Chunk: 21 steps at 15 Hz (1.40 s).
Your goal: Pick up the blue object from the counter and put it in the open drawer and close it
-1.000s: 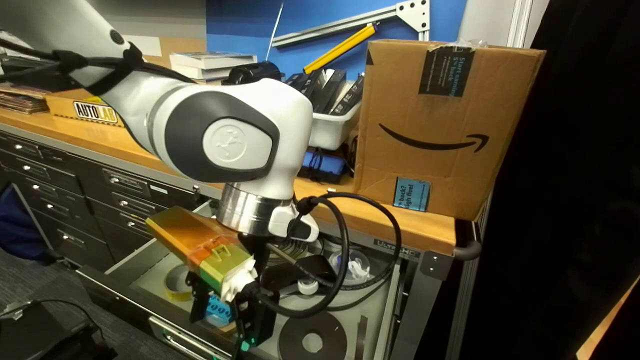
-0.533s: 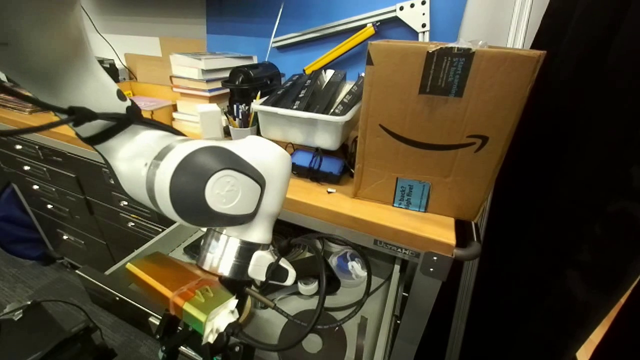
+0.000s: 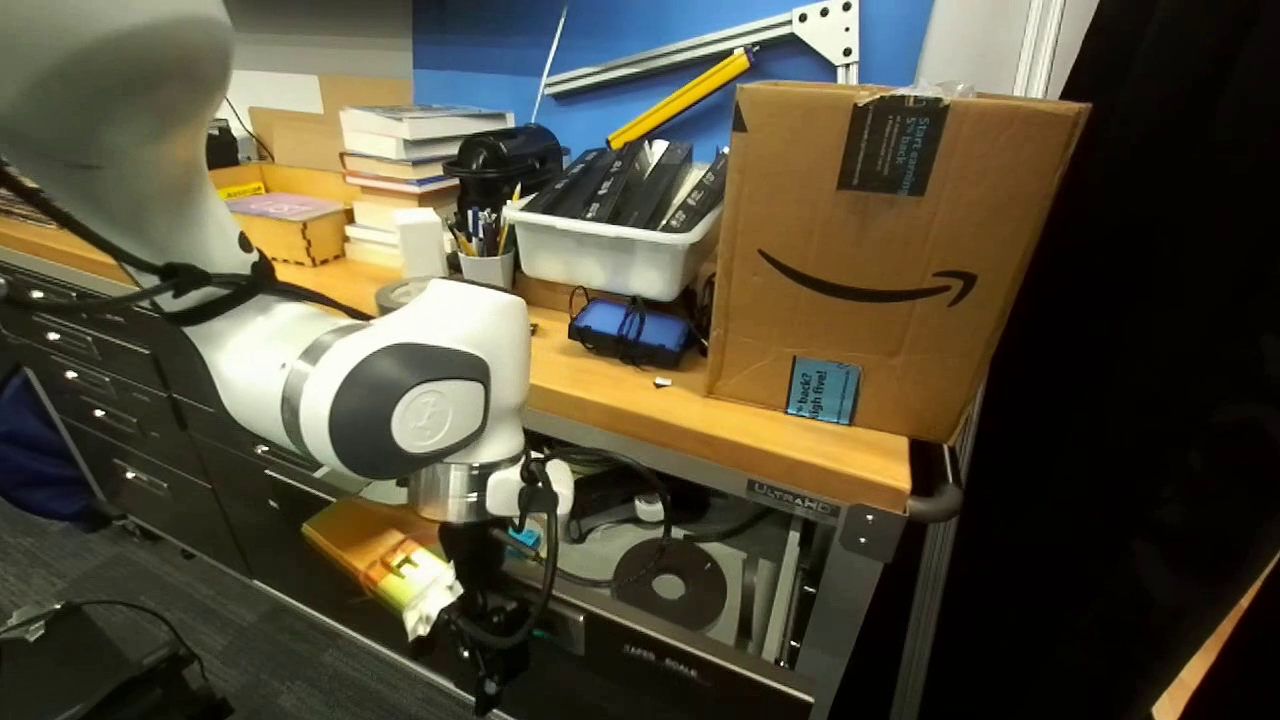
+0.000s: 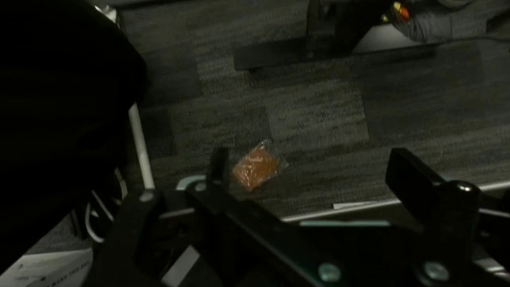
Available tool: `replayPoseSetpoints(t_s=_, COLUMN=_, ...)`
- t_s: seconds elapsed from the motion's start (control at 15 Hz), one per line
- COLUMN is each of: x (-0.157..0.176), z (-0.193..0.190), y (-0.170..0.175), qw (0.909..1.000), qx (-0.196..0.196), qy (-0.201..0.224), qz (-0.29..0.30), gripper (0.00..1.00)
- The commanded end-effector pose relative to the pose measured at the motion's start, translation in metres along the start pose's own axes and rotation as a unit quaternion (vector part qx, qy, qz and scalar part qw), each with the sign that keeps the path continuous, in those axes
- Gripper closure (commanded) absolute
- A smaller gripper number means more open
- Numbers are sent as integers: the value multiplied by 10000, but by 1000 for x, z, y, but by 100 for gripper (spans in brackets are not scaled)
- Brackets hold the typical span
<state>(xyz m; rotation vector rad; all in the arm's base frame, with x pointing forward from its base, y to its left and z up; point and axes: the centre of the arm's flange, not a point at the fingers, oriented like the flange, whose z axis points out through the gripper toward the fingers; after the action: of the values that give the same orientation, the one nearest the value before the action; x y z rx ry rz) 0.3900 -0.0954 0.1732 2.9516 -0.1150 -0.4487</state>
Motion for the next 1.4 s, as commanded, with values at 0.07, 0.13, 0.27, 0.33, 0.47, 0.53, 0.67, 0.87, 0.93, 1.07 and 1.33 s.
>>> replayPoseSetpoints(t_s=0.07, x=61, z=-12, y=-58, qw=9911, qx=-115, qy=1283, qz=331, gripper=0)
replayPoseSetpoints(t_s=0.13, x=70, z=-16, y=-71, qw=9869, qx=-116, qy=1571, qz=361, gripper=0)
replayPoseSetpoints(t_s=0.27, x=85, z=-24, y=-95, qw=9756, qx=-101, qy=2148, qz=436, gripper=0)
replayPoseSetpoints(t_s=0.33, x=90, z=-28, y=-102, qw=9698, qx=-108, qy=2391, qz=463, gripper=0)
replayPoseSetpoints(t_s=0.47, x=92, z=-41, y=-108, qw=9567, qx=-128, qy=2851, qz=569, gripper=0)
replayPoseSetpoints(t_s=0.53, x=89, z=-50, y=-105, qw=9499, qx=-119, qy=3059, qz=637, gripper=0)
replayPoseSetpoints(t_s=0.67, x=75, z=-79, y=-92, qw=9355, qx=-59, qy=3434, qz=833, gripper=0)
replayPoseSetpoints(t_s=0.87, x=39, z=-122, y=-67, qw=9222, qx=23, qy=3715, qz=1075, gripper=0)
replayPoseSetpoints(t_s=0.93, x=34, z=-138, y=-59, qw=9222, qx=117, qy=3710, qz=1087, gripper=0)
replayPoseSetpoints(t_s=1.07, x=22, z=-165, y=-47, qw=9358, qx=264, qy=3390, qz=927, gripper=0)
replayPoseSetpoints(t_s=1.33, x=-6, z=-206, y=-51, qw=9565, qx=665, qy=2811, qz=420, gripper=0)
